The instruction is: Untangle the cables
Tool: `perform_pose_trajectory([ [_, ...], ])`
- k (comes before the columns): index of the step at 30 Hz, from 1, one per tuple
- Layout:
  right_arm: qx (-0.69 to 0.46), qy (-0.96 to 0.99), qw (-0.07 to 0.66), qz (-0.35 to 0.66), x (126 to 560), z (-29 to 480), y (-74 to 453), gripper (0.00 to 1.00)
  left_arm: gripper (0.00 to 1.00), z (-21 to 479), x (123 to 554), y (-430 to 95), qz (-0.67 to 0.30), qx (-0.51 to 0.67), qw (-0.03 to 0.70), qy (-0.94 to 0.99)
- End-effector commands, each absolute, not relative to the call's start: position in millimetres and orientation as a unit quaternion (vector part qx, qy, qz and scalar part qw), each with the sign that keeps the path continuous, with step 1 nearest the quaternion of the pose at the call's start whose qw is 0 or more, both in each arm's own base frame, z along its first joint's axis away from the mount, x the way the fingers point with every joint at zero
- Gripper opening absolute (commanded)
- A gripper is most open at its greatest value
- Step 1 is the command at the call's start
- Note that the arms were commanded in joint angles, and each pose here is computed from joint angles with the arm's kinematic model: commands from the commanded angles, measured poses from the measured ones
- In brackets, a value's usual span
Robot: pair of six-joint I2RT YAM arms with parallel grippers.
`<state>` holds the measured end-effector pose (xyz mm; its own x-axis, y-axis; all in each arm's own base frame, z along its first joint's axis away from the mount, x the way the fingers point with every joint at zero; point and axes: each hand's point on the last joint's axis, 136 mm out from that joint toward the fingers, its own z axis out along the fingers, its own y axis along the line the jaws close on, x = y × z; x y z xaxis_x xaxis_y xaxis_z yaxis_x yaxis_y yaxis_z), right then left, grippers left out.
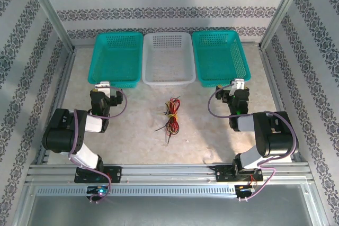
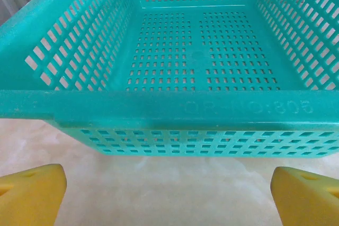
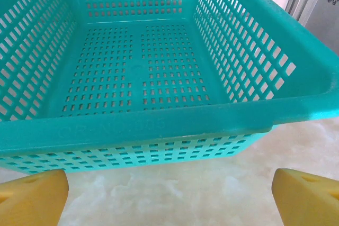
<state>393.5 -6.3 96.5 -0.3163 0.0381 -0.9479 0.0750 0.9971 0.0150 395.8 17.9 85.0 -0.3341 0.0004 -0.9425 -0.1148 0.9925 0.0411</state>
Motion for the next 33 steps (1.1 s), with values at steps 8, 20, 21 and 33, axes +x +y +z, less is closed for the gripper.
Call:
perform_pose_trajectory([
  [8,0.029,0.801,0.598,-0.01,398,107,-5,0.98,0.99,89,398,23,0.055,-0.048,0.583,0.809],
  [20,0.029,0.801,0.597,-0.01,398,107,-5,0.99,0.99,90,398,23,0.055,-0.048,0.583,0.809],
  [21,0.029,0.801,0.597,-0.01,398,107,-5,0.98,0.99,90,398,23,0.055,-0.049,0.582,0.81],
  [33,0.065,0.796,0.601,-0.033,383,154,-18,0.98,0.99,116,392,19,0.053,-0.038,0.589,0.806],
])
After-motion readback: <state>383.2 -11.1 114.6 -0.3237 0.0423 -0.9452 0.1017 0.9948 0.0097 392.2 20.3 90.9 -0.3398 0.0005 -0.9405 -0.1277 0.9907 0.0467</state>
